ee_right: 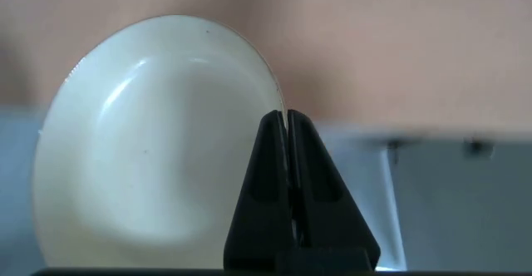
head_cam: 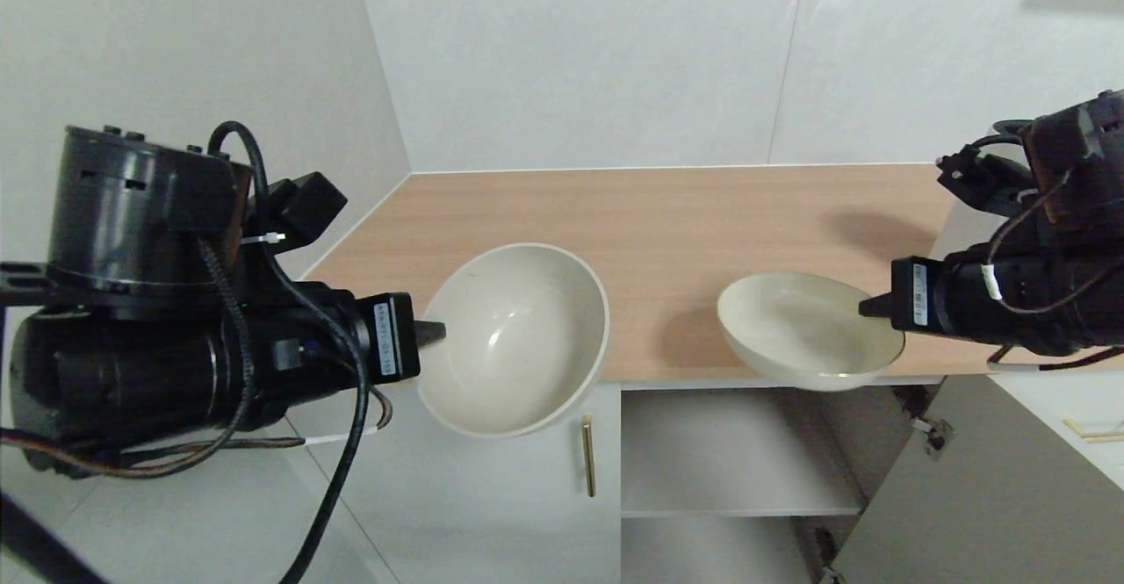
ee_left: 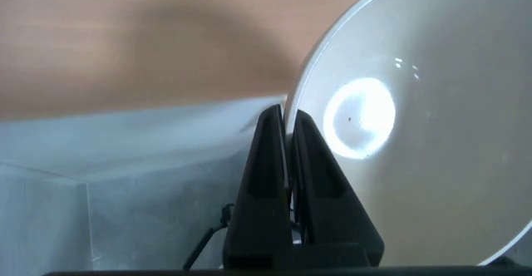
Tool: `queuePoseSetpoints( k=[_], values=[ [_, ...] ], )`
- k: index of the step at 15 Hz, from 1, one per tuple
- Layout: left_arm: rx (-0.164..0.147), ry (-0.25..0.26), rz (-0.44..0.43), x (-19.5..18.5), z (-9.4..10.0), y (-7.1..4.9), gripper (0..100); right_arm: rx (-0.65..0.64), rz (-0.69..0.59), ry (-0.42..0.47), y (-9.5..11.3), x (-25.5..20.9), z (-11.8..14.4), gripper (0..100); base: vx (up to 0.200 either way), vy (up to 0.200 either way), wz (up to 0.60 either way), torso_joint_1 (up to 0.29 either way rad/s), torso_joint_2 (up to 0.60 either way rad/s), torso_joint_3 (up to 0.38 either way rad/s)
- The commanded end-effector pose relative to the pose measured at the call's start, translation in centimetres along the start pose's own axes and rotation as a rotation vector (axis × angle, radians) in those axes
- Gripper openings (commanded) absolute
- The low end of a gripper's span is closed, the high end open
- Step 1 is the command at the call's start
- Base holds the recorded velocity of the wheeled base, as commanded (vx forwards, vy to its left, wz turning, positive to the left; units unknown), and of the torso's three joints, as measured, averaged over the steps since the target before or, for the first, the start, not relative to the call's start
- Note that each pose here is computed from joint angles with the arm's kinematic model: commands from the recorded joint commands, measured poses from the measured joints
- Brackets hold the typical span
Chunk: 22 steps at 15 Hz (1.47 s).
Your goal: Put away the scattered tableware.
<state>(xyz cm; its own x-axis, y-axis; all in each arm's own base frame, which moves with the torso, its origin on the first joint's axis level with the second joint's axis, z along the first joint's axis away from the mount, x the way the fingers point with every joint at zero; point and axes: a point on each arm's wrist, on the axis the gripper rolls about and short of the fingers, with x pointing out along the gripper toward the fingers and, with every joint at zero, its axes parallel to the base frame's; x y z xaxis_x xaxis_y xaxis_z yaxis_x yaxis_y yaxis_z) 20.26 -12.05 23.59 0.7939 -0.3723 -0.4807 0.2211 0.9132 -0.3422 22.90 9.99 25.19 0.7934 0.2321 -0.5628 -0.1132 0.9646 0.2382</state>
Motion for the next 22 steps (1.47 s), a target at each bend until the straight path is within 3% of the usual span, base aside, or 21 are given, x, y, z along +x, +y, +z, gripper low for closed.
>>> queuePoseSetpoints(
  k=[1, 3, 10, 13, 22],
  values=[
    [0.005, -0.013, -0.014, -2.2, -1.0, 0.7, 0, -0.003, 0.052, -0.002, -0.5, -2.6, -1.0, 0, 0.0, 0.0, 0.0, 0.0, 0.0, 0.0],
    [0.032, 0.01, -0.027, -2.5, -1.7, 1.1, 0, -0.009, 0.081, 0.015, -0.4, -3.0, -1.6, 0, 0.0, 0.0, 0.0, 0.0, 0.0, 0.0],
    [0.025, 0.026, -0.035, -2.2, -1.7, 1.5, 0, -0.019, 0.079, 0.037, -0.6, -3.1, -2.6, 0, 0.0, 0.0, 0.0, 0.0, 0.0, 0.0],
    [0.025, 0.025, -0.035, -2.3, -1.7, 1.5, 0, -0.019, 0.075, 0.038, -0.6, -3.0, -2.6, 0, -0.2, 0.0, 0.0, 0.005, 0.0, 0.001],
    [0.027, 0.025, -0.036, -2.3, -1.8, 1.5, 0, -0.028, 0.072, 0.038, -0.8, -2.3, -3.2, 0, 0.0, 0.0, 0.0, 0.0, 0.0, 0.0]
  ],
)
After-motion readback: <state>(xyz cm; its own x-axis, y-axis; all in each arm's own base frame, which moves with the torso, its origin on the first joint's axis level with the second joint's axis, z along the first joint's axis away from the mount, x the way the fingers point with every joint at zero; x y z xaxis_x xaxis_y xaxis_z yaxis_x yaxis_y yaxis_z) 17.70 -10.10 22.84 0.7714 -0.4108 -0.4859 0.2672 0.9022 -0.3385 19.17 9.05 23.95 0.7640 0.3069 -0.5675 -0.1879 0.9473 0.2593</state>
